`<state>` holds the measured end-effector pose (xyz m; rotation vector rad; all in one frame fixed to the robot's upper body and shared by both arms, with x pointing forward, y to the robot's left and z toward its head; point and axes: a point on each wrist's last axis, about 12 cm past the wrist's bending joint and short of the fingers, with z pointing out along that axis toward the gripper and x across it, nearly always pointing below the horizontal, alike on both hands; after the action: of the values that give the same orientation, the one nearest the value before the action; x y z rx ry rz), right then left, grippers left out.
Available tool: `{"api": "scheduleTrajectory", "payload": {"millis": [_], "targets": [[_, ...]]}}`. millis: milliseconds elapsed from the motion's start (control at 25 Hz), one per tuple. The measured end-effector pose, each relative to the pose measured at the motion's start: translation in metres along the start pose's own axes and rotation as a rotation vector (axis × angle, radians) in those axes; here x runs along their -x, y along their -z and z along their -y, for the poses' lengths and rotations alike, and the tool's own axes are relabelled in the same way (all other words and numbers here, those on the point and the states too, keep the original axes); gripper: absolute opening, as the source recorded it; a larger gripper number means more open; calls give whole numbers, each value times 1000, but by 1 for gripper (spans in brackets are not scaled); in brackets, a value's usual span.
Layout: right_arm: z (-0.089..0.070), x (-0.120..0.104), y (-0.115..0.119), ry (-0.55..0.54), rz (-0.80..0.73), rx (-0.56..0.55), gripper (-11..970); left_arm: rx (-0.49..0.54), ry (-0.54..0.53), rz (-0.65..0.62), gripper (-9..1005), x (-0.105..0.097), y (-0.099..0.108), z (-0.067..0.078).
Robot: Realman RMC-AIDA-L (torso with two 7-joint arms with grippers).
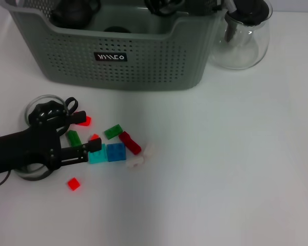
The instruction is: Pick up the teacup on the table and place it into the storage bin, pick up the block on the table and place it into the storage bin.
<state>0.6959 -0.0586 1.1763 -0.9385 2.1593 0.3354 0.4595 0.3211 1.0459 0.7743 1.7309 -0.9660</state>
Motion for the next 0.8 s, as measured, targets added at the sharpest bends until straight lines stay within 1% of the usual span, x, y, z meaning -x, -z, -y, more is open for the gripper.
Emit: {"api": "scheduleTrajectory", "payload": {"millis": [400,560,600,680,720,760,800], "targets": [[0,-2,0,-17,-3,6,181,1,0,1,804,0,0,0],[2,3,5,-45,36,25,369,4,2,2,803,0,1,0],[4,5,10,-61,64,44,416,4,3,2,802,-1,1,0],[10,12,27,-88,162,97,453,6,4,2,802,-1,2,1],[13,15,38,-100,229,129,472,7,4,2,801,-1,2,1],[19,17,56,-106,331,166,491,9,4,2,801,-1,3,0],[23,13,70,-104,411,207,510,9,4,2,801,-1,3,0]]}}
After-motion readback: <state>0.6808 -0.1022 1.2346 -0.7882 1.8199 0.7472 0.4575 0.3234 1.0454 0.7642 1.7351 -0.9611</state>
